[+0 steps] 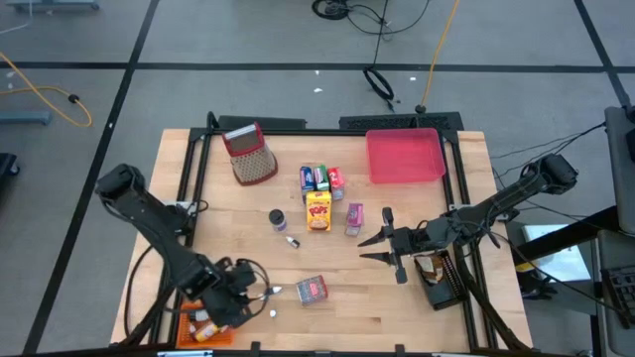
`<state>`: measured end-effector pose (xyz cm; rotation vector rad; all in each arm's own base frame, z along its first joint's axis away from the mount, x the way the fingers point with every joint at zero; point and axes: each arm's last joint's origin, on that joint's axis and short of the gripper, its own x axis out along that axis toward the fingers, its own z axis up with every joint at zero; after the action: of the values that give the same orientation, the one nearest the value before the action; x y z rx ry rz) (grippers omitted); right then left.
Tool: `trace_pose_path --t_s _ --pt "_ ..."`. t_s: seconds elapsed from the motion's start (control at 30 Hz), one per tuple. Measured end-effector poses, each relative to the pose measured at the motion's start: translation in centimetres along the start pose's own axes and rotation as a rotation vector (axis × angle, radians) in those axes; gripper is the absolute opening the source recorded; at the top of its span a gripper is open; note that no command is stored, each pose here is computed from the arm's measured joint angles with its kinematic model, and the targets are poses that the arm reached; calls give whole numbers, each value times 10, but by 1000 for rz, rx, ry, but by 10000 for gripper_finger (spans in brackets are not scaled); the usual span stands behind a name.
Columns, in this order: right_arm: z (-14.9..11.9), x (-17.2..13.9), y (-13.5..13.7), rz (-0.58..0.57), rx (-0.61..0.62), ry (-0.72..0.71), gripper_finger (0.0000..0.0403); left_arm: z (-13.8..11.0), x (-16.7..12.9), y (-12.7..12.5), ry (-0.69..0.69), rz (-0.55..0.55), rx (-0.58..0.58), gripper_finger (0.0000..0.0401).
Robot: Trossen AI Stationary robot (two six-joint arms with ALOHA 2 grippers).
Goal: Pick & Place Kitchen Items
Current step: Put the small black food coloring bottle into the orange bin
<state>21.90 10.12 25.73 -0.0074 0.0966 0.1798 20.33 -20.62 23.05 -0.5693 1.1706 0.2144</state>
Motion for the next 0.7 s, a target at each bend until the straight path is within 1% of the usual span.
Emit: trace_pose_path --t_s 0.07,0.13,0.37,0.47,0.6,0.7 --pt "0 0 0 0 1 0 100 6 5 0 -8 1 40 166" --pt "0 0 0 0 2 0 100 11 10 0 -10 5 53 166" --pt "0 0 0 0 3 0 100 17 32 2 43 56 62 166" --pt "0 0 0 0 3 0 100 20 41 -1 48 45 74 166" --pt "0 0 0 0 3 0 100 21 51 -7 34 9 143 166" --pt "0 0 0 0 3 0 100 20 59 -8 39 16 158 166"
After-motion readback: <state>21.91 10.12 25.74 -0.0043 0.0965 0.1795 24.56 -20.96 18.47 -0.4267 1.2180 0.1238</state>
